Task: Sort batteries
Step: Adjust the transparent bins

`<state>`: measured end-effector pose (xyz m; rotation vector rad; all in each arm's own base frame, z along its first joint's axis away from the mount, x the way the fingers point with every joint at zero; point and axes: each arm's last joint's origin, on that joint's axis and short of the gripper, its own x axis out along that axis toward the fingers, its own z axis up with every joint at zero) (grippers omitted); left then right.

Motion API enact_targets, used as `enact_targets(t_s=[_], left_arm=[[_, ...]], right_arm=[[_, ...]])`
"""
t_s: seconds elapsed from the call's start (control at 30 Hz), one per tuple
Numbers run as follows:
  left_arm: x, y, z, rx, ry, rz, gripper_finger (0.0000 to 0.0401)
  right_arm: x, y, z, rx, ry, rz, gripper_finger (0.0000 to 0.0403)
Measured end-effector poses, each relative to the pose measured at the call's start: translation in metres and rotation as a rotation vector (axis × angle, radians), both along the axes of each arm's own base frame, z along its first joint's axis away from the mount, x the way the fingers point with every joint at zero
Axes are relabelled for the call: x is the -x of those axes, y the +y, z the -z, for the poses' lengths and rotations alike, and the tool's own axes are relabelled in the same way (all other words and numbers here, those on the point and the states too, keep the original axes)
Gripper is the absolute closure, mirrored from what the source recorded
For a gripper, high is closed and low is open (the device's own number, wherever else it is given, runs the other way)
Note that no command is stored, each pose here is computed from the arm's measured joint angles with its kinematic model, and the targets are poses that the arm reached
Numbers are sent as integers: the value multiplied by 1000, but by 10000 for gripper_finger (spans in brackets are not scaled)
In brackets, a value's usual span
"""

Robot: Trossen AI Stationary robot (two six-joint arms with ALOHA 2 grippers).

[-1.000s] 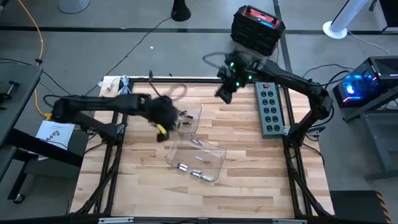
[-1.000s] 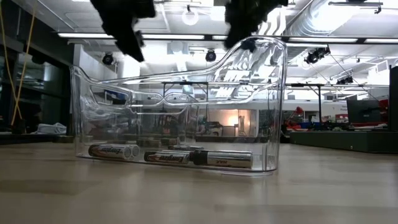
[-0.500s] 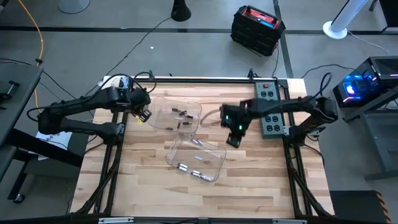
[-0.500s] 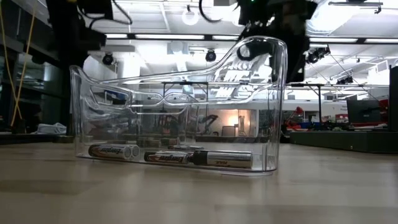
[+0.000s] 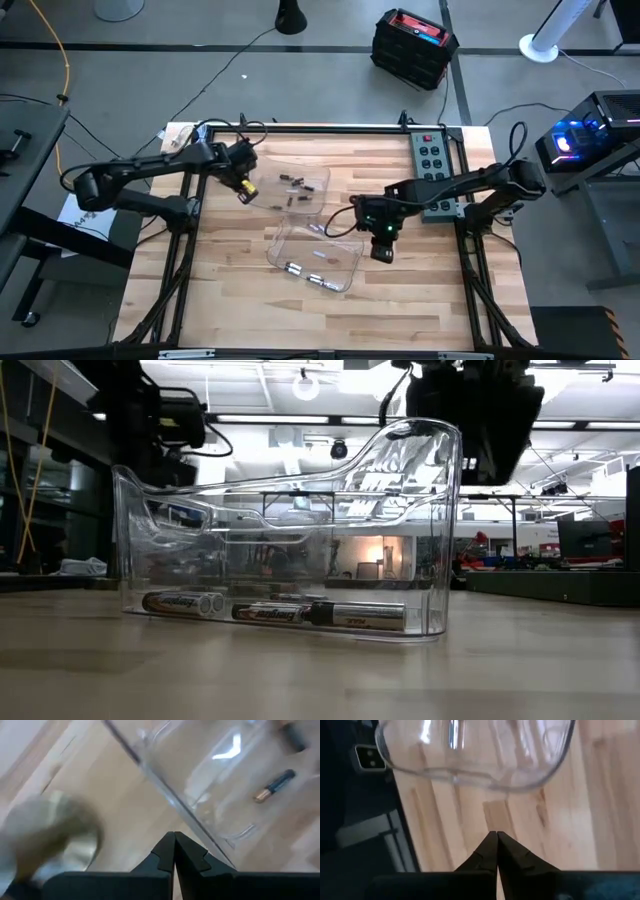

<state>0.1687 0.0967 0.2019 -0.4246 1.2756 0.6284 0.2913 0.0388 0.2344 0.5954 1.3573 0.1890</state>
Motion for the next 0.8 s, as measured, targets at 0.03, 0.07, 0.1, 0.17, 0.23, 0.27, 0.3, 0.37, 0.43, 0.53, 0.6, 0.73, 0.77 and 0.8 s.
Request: enact_targets(t_s=[0.03,0.07,0.1,0.17,0.23,0.27,0.3,0.37,0.43,0.53,0.6,0.73,0.77,0.8], left_arm=[[-4,1,1,8,-31,26,401],[-8,2,2,25,-63,45,401],[-12,2,3,41,-84,61,401],[-18,1,7,75,-119,96,401],[-23,0,10,102,-139,113,401],[-26,0,12,113,-145,117,401],[-28,-2,13,125,-148,123,401],[-32,-5,16,157,-156,151,401],[-37,-8,17,175,-178,182,401],[-45,-12,17,174,-230,237,401],[-51,-13,14,147,-286,274,401],[-62,-11,8,73,-398,322,401],[-64,-10,7,53,-415,341,401],[-66,-9,6,34,-429,362,401]], right_arm=[[-1,1,0,13,-19,-3,402],[-3,1,-1,31,-44,-2,403],[-6,0,-1,47,-70,4,403],[-11,-2,-3,83,-129,20,403],[-16,-6,-4,102,-187,33,403],[-18,-8,-5,107,-207,40,403],[-20,-11,-5,114,-228,46,403],[-22,-17,-3,132,-256,66,403],[-22,-24,-1,158,-257,74,403],[-22,-36,0,200,-261,76,403],[-21,-45,-3,211,-267,96,403],[-19,-56,-20,245,-311,93,403],[-16,-58,-23,257,-297,89,403],[-13,-59,-23,275,-268,85,403]])
